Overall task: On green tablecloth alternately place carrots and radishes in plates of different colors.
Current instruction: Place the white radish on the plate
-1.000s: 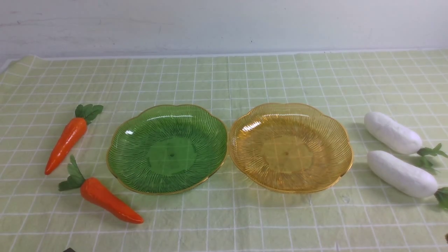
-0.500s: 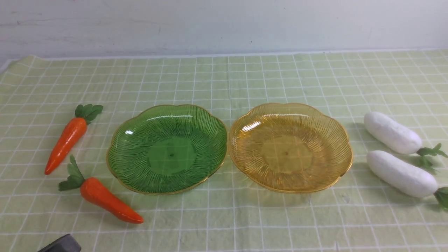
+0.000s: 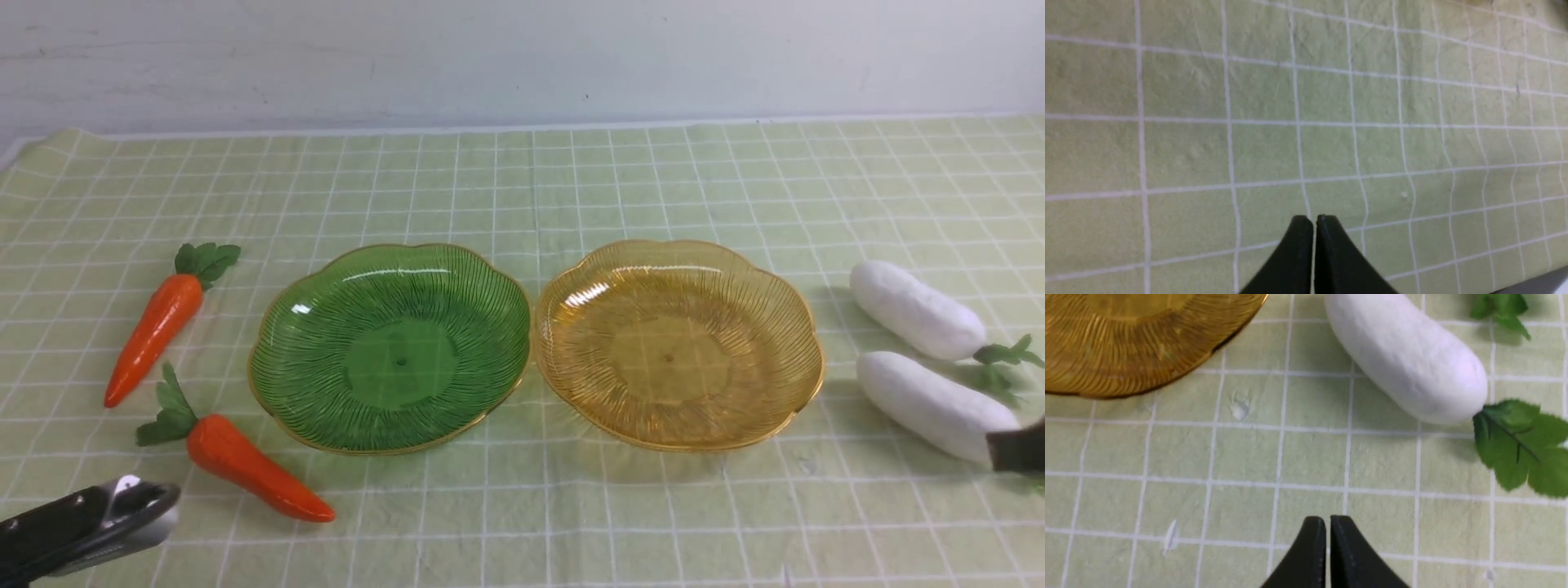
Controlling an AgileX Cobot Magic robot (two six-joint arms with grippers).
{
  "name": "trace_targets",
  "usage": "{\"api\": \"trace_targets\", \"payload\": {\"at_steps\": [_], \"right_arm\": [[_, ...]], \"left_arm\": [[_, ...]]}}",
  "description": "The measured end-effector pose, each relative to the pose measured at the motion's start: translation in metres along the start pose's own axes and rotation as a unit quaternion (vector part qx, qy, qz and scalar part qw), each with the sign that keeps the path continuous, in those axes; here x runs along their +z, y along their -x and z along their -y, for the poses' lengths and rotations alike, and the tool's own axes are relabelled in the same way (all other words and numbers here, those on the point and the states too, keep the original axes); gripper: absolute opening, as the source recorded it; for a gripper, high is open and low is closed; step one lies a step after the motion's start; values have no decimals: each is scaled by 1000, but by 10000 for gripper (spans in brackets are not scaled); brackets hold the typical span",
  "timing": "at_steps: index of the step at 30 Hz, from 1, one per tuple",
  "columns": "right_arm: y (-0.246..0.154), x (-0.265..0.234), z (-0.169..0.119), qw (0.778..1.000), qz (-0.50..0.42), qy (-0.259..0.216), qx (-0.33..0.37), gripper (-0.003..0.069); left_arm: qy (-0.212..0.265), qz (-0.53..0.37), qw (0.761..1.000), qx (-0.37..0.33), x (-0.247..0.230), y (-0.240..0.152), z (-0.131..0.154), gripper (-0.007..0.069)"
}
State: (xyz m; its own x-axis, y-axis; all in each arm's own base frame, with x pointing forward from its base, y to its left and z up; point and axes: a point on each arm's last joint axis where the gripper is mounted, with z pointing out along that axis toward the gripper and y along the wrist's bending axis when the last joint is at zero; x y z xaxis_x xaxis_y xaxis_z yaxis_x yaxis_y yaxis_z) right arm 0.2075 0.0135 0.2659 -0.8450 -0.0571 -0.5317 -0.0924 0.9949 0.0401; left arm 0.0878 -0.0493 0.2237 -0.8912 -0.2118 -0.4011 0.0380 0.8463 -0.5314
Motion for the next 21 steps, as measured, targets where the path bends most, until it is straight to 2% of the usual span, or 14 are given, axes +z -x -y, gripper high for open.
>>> {"api": "trace_targets", "payload": {"at_steps": [5, 11, 16, 19, 21], "right_arm": [[25, 20, 5, 999, -7, -15, -49, 94], [44, 58, 9, 996, 5, -25, -83, 318], [46, 97, 16, 990, -4, -47, -133, 541], [45, 111, 18, 986, -15, -54, -157, 592], [43, 118, 20, 984, -24, -57, -168, 600]], "left_arm": [[2, -7, 1000, 4, 2, 1, -1, -7], [2, -7, 1000, 12, 2, 1, -1, -3], [2, -12, 1000, 13, 2, 0, -1, -3], [1, -17, 1000, 13, 2, -1, -1, -3], [1, -17, 1000, 13, 2, -1, -1, -3]]}}
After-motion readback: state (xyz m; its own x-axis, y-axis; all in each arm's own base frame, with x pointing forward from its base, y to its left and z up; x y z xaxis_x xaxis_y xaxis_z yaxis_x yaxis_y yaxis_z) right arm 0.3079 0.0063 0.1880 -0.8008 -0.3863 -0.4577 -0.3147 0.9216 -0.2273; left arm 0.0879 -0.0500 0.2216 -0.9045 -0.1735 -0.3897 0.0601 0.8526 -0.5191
